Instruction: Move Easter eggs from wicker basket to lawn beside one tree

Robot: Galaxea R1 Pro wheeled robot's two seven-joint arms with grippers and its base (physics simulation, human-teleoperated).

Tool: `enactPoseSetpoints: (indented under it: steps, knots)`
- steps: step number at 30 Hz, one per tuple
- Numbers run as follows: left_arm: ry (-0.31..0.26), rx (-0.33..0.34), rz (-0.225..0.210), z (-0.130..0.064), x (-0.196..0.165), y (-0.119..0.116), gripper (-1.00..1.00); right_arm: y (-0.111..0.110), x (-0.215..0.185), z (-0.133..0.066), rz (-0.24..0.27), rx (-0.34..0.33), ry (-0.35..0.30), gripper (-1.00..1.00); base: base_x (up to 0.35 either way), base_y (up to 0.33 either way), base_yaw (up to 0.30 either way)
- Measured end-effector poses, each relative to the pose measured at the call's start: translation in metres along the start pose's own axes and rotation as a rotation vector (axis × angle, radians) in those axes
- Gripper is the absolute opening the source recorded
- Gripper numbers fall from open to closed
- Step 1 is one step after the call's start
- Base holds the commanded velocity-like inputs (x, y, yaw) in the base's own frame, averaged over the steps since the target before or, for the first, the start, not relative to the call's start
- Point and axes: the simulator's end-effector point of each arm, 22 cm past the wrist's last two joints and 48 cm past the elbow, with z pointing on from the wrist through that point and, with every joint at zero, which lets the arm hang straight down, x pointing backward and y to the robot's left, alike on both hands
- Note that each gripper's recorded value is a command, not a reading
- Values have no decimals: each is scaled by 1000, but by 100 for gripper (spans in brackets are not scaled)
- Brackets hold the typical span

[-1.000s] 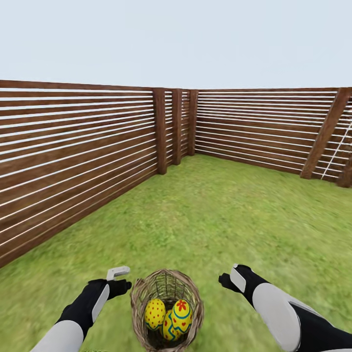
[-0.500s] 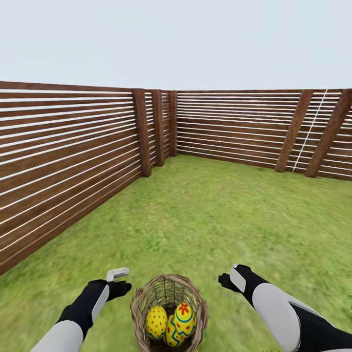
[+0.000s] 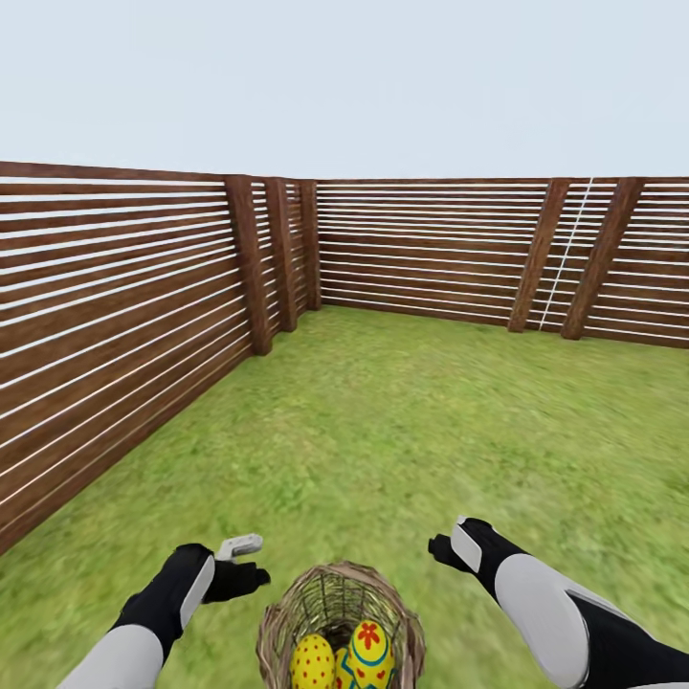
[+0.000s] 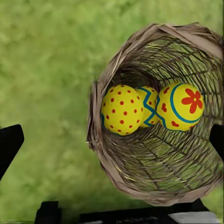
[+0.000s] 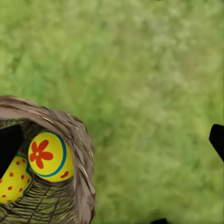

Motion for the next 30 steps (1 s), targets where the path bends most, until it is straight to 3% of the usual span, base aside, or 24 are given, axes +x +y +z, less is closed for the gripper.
enactPoseSetpoints:
  steps: [2, 5, 8, 12, 30]
  knots:
    - [40, -4, 64, 2, 10, -10, 100, 0, -1, 0, -1, -3, -3, 100, 30, 30, -8]
    - [63, -10, 127, 4, 16, -17, 100, 1, -1, 0, -1, -5, -3, 100, 12, 12, -3]
    - [70, -13, 158, 5, 18, -21, 100, 1, -2, 0, 0, -5, -5, 100, 4, 4, -1]
    - [69, -11, 164, 4, 17, -22, 100, 2, -2, 0, -1, -7, -5, 100, 0, 0, 0]
    - [75, -6, 166, 35, 32, -22, 100, 0, 0, 25, 4, -4, -27, 100, 0, 0, 0]
